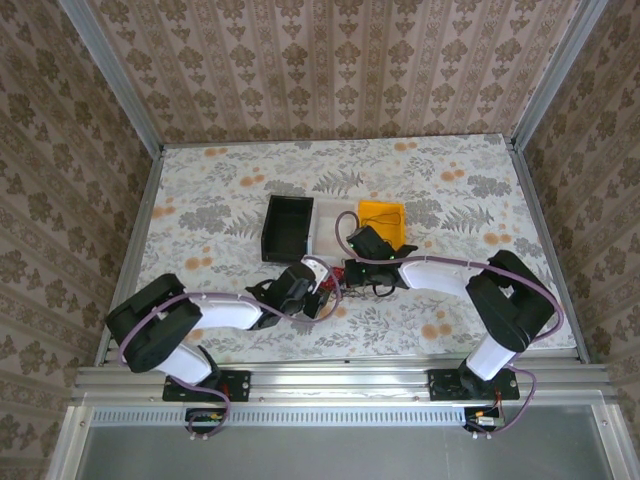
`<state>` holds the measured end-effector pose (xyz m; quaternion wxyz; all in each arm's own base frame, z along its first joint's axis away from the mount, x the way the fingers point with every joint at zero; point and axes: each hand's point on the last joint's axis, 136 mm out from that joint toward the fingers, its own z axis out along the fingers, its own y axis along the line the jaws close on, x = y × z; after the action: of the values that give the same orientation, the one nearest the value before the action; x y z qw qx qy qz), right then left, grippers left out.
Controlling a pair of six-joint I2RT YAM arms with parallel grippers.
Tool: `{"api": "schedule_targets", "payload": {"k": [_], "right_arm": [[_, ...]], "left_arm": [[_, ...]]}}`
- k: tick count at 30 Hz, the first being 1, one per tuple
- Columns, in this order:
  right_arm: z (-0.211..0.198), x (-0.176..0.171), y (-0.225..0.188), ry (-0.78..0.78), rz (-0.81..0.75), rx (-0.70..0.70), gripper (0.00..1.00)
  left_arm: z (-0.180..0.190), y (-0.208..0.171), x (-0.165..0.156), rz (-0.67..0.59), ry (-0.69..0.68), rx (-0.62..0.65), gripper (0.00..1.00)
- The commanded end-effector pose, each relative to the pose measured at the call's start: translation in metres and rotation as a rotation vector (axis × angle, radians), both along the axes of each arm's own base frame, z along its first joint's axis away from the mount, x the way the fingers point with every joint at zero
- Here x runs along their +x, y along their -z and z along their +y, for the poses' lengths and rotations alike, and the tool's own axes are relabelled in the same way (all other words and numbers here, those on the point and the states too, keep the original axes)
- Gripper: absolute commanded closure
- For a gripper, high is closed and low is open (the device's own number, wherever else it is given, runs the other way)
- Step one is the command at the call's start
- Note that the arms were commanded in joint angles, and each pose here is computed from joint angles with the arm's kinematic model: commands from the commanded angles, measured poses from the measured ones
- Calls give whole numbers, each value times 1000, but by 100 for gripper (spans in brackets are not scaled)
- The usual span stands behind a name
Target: Untangle the cables
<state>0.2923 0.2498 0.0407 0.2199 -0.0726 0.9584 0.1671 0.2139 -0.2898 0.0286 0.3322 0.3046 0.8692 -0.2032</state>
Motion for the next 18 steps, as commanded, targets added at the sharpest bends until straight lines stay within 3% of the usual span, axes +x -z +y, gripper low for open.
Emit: {"api": "schedule_targets", "payload": {"k": [1,8,18], "right_arm": [[-6,-8,-9,0,-14,19,97],[-37,-18,-29,85,-50,18,100],[-127,-13,-72,379,-155,14,100]], "left_arm": [[2,6,10,-14,-43,24,99],[23,22,12,10,-145,72,100],[59,29,5,26,-247,135,100]]}}
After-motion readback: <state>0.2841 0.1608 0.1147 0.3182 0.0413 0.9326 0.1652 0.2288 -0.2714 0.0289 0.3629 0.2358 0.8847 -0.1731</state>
